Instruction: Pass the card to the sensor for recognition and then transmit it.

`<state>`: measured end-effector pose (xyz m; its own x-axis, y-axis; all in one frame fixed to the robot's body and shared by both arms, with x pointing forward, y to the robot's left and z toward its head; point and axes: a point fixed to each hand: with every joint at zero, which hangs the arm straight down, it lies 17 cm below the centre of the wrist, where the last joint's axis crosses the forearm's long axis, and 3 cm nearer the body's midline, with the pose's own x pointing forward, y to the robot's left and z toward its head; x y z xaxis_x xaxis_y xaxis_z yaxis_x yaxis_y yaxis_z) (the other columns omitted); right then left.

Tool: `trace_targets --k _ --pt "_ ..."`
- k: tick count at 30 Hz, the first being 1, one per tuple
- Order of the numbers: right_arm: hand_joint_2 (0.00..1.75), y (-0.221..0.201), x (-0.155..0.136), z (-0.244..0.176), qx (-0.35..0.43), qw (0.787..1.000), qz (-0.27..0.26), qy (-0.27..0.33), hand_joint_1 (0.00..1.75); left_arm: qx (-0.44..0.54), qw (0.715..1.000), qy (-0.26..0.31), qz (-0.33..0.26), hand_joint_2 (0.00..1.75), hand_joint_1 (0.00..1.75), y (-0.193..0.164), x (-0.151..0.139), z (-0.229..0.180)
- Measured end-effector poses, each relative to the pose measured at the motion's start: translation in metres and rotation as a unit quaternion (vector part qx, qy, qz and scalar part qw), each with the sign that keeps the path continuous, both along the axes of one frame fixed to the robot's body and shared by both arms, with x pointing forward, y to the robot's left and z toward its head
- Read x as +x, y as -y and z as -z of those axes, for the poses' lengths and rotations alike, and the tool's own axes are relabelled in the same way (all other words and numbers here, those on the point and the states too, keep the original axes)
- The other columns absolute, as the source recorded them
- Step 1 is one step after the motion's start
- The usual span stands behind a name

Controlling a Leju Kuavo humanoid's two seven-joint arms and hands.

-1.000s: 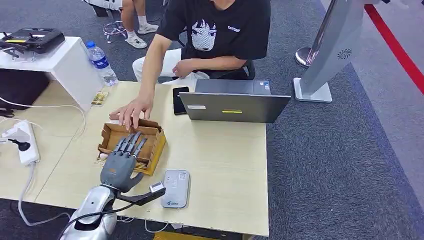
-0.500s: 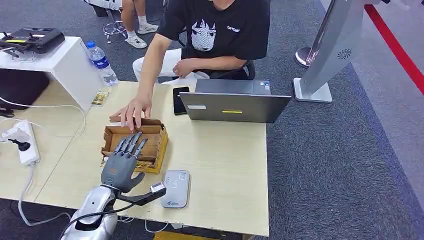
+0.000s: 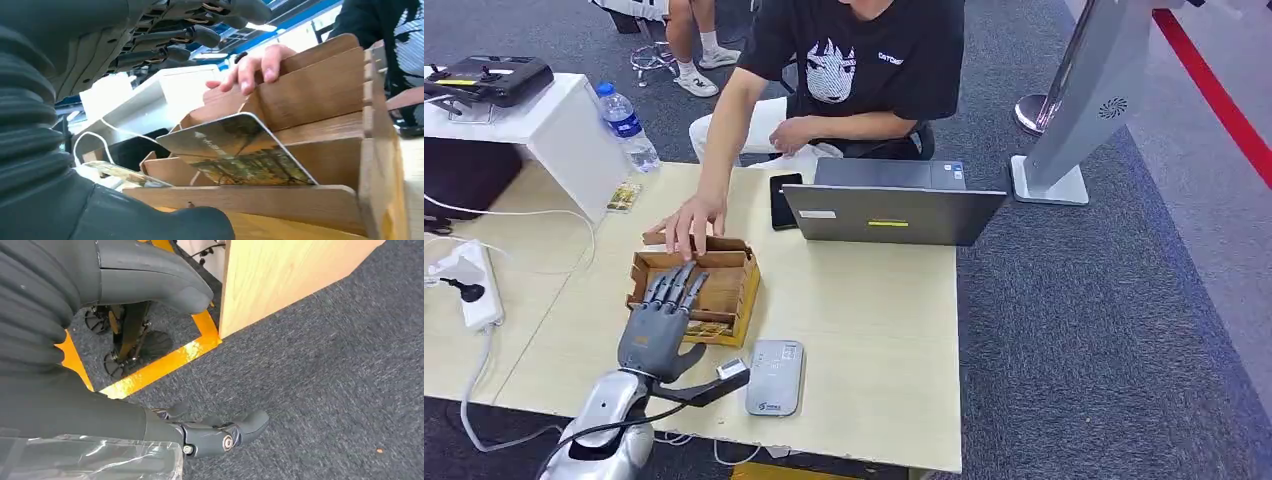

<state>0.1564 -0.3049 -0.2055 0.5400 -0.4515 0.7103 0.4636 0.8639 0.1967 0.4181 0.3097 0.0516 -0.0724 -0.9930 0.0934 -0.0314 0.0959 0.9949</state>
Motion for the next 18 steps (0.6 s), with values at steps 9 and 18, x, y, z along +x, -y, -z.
trace_targets --k 9,18 --pt "1.75 -0.0005 0.0016 -0.0006 0.0 1.0 -0.002 0.002 0.0 0.003 1.0 0.0 0.0 1.75 0.0 -0.0022 0.0 -0.0001" --pt "1.75 -0.0005 0.0017 -0.0006 0.0 1.0 -0.002 0.002 0.0 0.003 1.0 0.0 0.0 1.75 0.0 -0.0029 0.0 -0.0001"
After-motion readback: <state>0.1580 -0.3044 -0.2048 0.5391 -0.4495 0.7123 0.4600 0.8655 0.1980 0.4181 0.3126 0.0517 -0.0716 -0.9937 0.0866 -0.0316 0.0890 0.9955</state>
